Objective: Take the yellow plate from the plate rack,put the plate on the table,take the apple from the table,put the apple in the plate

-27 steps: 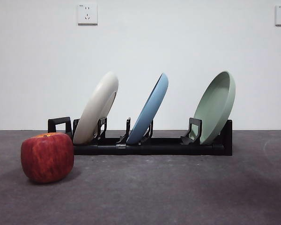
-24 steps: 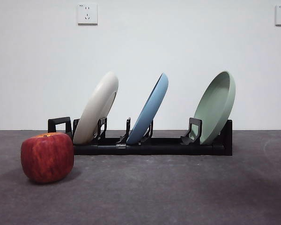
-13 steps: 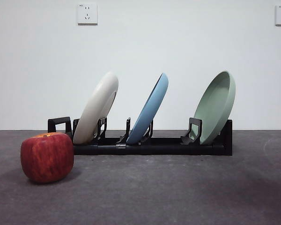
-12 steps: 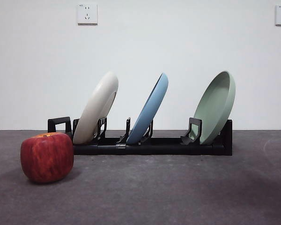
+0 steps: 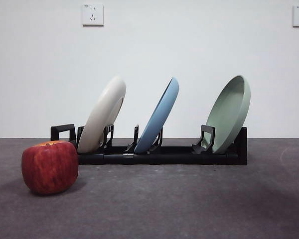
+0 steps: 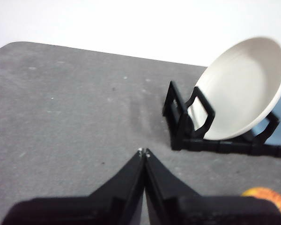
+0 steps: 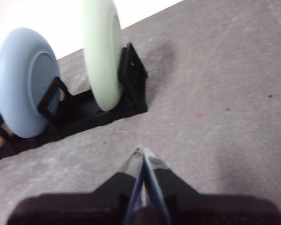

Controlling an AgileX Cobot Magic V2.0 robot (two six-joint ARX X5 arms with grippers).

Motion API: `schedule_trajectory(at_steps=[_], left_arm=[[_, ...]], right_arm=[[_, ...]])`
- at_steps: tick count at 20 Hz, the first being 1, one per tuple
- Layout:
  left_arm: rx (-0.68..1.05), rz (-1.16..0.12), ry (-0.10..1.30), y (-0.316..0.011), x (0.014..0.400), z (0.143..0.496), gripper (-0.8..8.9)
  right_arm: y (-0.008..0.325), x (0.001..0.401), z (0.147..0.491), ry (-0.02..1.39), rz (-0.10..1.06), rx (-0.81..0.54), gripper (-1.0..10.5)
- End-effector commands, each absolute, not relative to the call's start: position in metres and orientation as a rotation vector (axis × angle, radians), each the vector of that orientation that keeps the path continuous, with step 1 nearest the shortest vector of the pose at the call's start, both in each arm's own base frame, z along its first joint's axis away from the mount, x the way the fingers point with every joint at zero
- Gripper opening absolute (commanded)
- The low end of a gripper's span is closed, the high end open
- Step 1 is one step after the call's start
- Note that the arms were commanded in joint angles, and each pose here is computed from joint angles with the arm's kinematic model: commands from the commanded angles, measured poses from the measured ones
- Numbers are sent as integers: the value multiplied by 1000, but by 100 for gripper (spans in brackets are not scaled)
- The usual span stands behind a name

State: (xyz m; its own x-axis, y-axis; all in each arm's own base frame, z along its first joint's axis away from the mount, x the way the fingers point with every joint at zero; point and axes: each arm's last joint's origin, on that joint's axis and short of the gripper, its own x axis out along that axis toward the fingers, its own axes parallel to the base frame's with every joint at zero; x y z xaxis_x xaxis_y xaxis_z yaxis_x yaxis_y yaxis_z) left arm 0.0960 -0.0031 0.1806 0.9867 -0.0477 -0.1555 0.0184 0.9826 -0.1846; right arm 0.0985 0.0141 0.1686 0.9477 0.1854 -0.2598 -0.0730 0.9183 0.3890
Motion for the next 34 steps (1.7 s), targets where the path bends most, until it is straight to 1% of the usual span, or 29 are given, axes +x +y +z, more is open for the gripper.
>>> schedule_trajectory(at_steps=[1,3,5,6,8,11,15,17,19,20,21,22,25,29,31,34], left_arm=[[-215,-38,163,-3,99,190,-8],[-214,-42,178,-3,104,203,-8],[-211,-74,210,-5,113,213,-8],[-215,-99,244,-6,119,218,-8],[-226,-160,315,-8,133,225,-8],[-251,-253,411,-11,156,234,-8],[-300,-424,504,-17,191,249,-7],[-322,-499,536,-21,208,257,-4],[-329,-533,561,-25,223,266,10],[-327,-540,567,-28,230,272,75],[-325,-550,572,-31,236,278,164],[-321,-563,573,-35,244,284,193],[-307,-607,585,-50,267,305,193],[-258,-599,610,-79,301,325,193],[-222,-601,633,-94,319,328,193],[-162,-599,675,-117,342,318,192]], right_arm=[[15,102,179,313,145,404,-10],[16,107,190,345,160,403,-10],[17,115,201,372,159,391,-9],[18,119,208,387,183,370,-9],[21,129,221,417,241,336,-9],[26,145,235,475,345,344,-8],[34,169,244,569,524,355,1],[36,178,246,609,569,350,17],[37,185,248,638,578,357,183],[38,188,249,653,575,359,257],[38,191,250,664,576,353,292],[38,193,251,667,578,346,291],[39,195,252,666,579,340,289],[39,195,252,667,579,341,289],[39,195,252,666,579,341,288],[39,195,252,667,579,341,288]])
